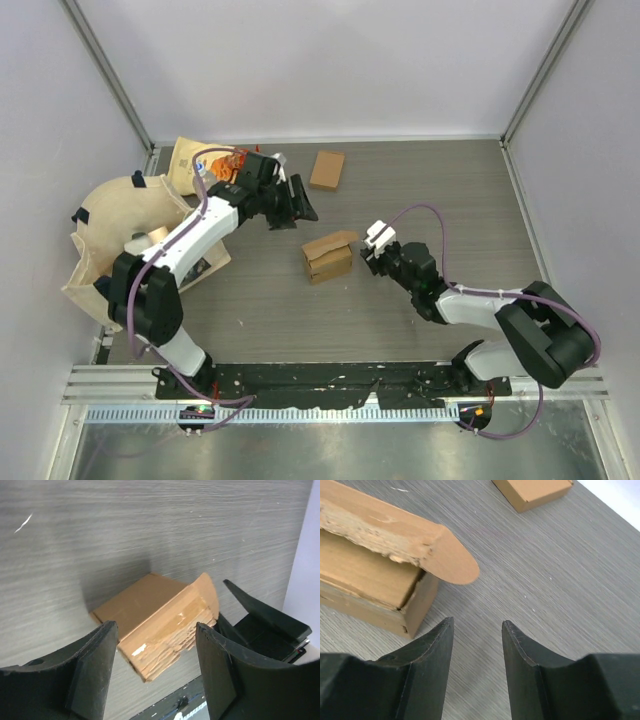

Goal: Fold the paper box

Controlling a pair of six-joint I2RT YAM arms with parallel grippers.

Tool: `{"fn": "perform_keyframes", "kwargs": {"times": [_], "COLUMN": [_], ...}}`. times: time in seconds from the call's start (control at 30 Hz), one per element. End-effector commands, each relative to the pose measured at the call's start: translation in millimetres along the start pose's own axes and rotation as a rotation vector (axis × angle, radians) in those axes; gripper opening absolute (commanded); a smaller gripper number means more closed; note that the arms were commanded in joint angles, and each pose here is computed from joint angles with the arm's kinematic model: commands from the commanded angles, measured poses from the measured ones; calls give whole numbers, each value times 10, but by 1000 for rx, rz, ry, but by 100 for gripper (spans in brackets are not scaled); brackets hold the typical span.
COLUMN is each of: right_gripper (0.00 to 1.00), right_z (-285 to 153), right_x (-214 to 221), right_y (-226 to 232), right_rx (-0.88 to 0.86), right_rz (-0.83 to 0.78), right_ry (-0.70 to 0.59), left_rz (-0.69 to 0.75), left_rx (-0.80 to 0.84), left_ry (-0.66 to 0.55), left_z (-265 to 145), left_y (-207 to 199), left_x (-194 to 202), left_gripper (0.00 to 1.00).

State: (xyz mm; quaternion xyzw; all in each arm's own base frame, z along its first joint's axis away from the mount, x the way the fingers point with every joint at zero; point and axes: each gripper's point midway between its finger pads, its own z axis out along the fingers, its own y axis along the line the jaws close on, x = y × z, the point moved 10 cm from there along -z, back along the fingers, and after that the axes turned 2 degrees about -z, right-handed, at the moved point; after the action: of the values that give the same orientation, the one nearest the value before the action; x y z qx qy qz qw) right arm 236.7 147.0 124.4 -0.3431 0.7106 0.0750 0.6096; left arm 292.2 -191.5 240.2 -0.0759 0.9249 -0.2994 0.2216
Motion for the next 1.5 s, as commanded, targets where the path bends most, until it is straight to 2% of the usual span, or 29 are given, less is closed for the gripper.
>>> {"fn": "perform_keyframes", "kwargs": {"times": [0.0,0.1,0.2,0.27,0.47,0.6,0.67,0.73,0.83,0.93,1.07,1.17,1.2,1.27,1.33,1.47], "right_gripper": [48,49,49,48,48,44,36,23,10,3,1,1,1,1,1,1], "right_z": [170,253,341,371,389,453,466,452,422,360,282,258,245,235,223,163], "right_x": [-323,-331,-340,-385,-468,-508,-519,-532,-554,-602,-650,-758,-690,-671,-621,-524], "right_y": [-64,-62,-79,-38,32,70,110,130,159,187,215,208,225,240,273,316], "right_rx": [-17,15,39,29,67,66,53,45,30,16,21,46,34,9,5,29], "right_rz": [-65,-120,-158,-183,-214,-230,-237,-232,-231,-231,-232,-198,-193,-180,-125,-24], "right_ry": [-177,-187,-187,-195,-239,-254,-255,-260,-257,-247,-201,-147,-68,20,66,186], "left_rz": [155,146,106,90,95,107,112,114,120,125,130,140,154,179,210,256], "left_rx": [133,128,66,42,36,41,41,38,34,33,46,19,1,-73,-71,-51], "left_ry": [-22,50,148,183,244,293,308,317,323,331,341,316,281,193,100,21], "left_z": [19,234,447,498,715,795,813,826,835,848,869,856,784,692,450,138], "left_y": [-214,-128,-74,-90,-90,-95,-90,-83,-66,-56,-66,-70,-89,-39,-123,-150], "left_x": [-144,-109,-116,-162,-197,-172,-153,-131,-111,-87,-29,-23,-53,-96,-165,-121], "left_gripper": [71,72,61,59,55,52,48,47,46,46,45,42,43,49,56,64]}}
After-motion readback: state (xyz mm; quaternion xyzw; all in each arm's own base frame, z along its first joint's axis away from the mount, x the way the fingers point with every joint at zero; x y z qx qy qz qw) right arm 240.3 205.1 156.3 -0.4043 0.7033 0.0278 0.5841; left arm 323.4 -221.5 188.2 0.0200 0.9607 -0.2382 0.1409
